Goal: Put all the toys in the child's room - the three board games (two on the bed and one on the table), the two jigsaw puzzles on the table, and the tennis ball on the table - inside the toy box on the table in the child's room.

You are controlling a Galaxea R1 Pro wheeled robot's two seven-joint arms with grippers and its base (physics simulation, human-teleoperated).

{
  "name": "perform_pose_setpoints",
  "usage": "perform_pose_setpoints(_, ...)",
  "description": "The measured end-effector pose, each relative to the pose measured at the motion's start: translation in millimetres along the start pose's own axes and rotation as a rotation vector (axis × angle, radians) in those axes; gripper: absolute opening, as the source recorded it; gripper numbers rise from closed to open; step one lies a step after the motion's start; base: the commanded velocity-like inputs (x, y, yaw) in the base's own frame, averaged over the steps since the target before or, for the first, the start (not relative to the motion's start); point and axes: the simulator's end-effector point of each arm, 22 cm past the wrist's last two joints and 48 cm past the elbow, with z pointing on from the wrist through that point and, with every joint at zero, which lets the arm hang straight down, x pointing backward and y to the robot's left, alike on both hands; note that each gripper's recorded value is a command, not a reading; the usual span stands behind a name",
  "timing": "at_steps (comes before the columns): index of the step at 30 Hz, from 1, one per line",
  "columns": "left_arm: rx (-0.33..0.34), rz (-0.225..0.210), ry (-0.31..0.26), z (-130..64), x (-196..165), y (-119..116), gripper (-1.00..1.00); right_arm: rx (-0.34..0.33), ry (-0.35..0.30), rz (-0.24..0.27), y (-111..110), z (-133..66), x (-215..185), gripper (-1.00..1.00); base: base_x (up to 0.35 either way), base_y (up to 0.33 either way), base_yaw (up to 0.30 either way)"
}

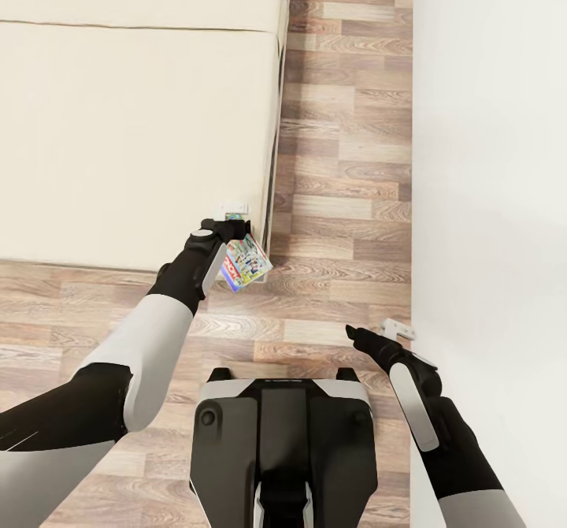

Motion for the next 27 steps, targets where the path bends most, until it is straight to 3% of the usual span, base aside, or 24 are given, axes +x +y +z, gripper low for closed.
perform_pose_setpoints(27,0.001,0.001,0.002,-0.1,1.9,-0.2,1.00,0.001,0.001,0.000,-0.2,0.2,0.4,1.00,-0.039,0.000,0.000)
